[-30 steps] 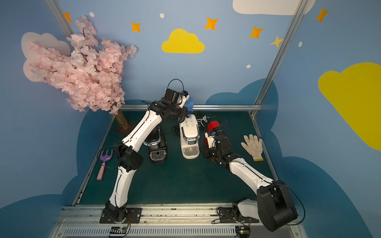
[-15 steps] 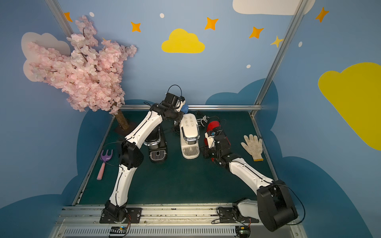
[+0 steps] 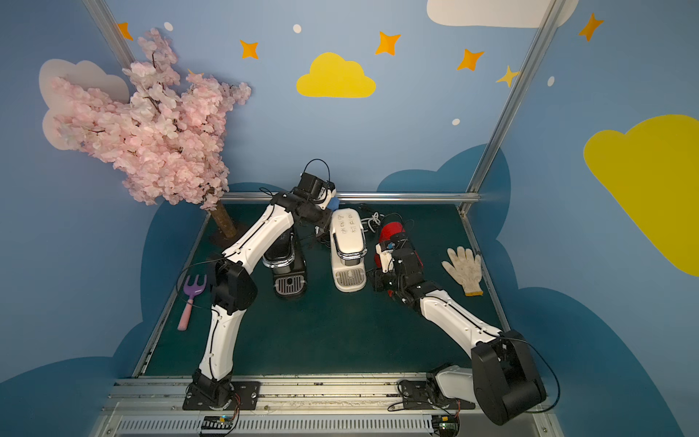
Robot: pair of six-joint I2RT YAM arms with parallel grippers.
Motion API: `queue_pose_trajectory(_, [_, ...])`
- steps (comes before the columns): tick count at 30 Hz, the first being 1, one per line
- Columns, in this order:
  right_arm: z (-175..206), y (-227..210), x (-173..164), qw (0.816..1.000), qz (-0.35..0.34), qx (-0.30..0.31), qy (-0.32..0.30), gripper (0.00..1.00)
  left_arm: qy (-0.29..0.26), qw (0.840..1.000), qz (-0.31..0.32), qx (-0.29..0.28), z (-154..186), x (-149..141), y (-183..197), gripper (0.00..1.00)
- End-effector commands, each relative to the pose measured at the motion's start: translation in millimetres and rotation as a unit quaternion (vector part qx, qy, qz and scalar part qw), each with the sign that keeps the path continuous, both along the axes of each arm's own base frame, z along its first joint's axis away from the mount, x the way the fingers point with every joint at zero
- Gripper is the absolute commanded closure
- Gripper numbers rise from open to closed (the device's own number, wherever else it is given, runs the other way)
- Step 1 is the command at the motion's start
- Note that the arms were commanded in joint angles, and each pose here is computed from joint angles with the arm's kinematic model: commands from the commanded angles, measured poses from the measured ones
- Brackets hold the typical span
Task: Wipe the surface of a coffee machine
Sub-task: Wipe the dirt from the surface of the coffee machine.
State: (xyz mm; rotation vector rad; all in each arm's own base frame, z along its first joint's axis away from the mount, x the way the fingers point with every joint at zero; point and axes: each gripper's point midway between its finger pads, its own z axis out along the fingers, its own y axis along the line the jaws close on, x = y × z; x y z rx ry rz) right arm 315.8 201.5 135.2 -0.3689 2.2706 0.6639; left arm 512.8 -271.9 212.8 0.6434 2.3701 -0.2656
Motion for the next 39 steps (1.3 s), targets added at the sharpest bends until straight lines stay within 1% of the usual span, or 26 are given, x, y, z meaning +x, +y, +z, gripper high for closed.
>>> queue_pose_trajectory(1, [-11,0,-2,1.0,-0.001,-0.012,0.012,0.65,-0.025,0.994,-0.063,-0.084,75,-39,-28,0.97])
queue_pose_trajectory(4, [-12,0,-2,1.0,0.0,-0.013,0.014,0.65,-0.052,0.992,-0.067,-0.094,99,-47,-30,0.97])
queue_pose_trajectory(6, [-13,0,-1,1.0,-0.001,-0.014,0.015,0.65,-0.061,0.99,-0.074,-0.105,107,-53,-35,0.97])
queue_pose_trajectory(10, [-16,1,-1,1.0,-0.001,-0.015,0.017,0.65,-0.05,0.983,-0.101,-0.144,115,-67,-55,0.97])
queue_pose_trajectory(13, [-18,3,0,1.0,0.002,-0.016,0.021,0.65,-0.038,0.98,-0.123,-0.152,109,-73,-73,0.97])
queue_pose_trajectory(17, [-22,5,0,1.0,0.002,-0.015,0.025,0.65,-0.013,0.981,-0.14,-0.136,92,-74,-89,0.97])
queue_pose_trajectory(22, [-25,6,1,0.999,0.004,-0.017,0.03,0.65,0.011,0.985,-0.133,-0.114,67,-65,-92,0.97])
queue_pose_trajectory(24, [-25,7,1,0.999,0.003,-0.016,0.03,0.65,0.003,0.99,-0.111,-0.092,56,-52,-86,0.97])
queue_pose_trajectory(26, [-26,7,1,0.999,0.004,-0.016,0.032,0.65,0.003,0.991,-0.1,-0.088,47,-42,-81,0.97])
queue_pose_trajectory(33, [-25,6,1,0.999,0.002,-0.017,0.03,0.65,0.025,0.995,-0.048,-0.088,22,-8,-50,0.97])
queue_pose_trajectory(39, [-27,6,1,0.999,0.002,-0.019,0.033,0.65,0.034,0.996,-0.024,-0.077,12,0,-29,0.97])
